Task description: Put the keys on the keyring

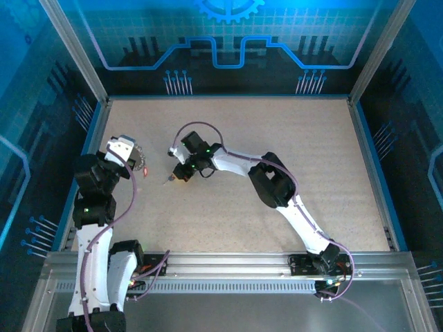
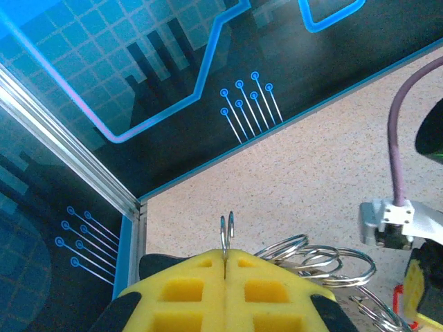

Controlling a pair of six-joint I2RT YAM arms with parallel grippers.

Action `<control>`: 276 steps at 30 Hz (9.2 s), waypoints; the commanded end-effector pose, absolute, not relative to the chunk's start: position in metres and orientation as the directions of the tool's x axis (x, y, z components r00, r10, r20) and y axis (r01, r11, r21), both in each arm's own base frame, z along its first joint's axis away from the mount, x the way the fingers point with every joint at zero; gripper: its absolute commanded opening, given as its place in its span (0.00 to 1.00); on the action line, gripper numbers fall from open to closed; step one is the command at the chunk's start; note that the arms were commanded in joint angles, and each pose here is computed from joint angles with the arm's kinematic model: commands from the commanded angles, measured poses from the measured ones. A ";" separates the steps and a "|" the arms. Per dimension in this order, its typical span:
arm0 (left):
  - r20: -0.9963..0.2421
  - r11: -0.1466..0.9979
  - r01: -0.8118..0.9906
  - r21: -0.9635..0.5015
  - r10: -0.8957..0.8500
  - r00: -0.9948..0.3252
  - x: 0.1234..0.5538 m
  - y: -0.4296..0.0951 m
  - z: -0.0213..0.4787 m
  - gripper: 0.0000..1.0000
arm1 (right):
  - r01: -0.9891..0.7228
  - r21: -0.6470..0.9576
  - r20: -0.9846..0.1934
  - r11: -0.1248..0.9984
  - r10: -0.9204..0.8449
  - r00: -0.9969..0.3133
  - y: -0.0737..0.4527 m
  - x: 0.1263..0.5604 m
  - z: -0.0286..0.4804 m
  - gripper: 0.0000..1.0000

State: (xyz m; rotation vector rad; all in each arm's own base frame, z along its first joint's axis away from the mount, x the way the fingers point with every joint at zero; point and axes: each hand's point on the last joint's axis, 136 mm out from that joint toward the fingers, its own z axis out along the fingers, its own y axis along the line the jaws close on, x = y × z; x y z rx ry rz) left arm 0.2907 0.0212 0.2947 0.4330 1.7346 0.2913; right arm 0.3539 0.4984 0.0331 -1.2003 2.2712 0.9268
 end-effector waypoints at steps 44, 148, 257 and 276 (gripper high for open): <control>-0.945 0.808 0.514 0.287 0.327 0.013 0.267 -0.087 0.283 0.00 | -0.747 0.340 -0.634 0.571 -0.448 -0.630 0.319 0.316 0.043 0.20; -0.889 0.586 0.725 0.362 0.451 0.079 0.245 -0.178 0.246 0.00 | -0.954 -0.158 -0.929 0.254 -0.366 0.057 0.380 0.225 0.252 0.00; -0.932 0.213 0.922 0.324 -0.096 0.349 0.220 -0.260 0.334 0.00 | -0.913 -0.406 -0.838 0.027 -0.410 0.360 0.299 0.207 0.307 0.09; -0.931 0.132 0.927 0.351 -0.054 0.360 0.234 -0.280 0.313 0.00 | -0.941 -0.337 -0.863 -0.016 -0.394 0.316 0.294 0.234 0.300 0.13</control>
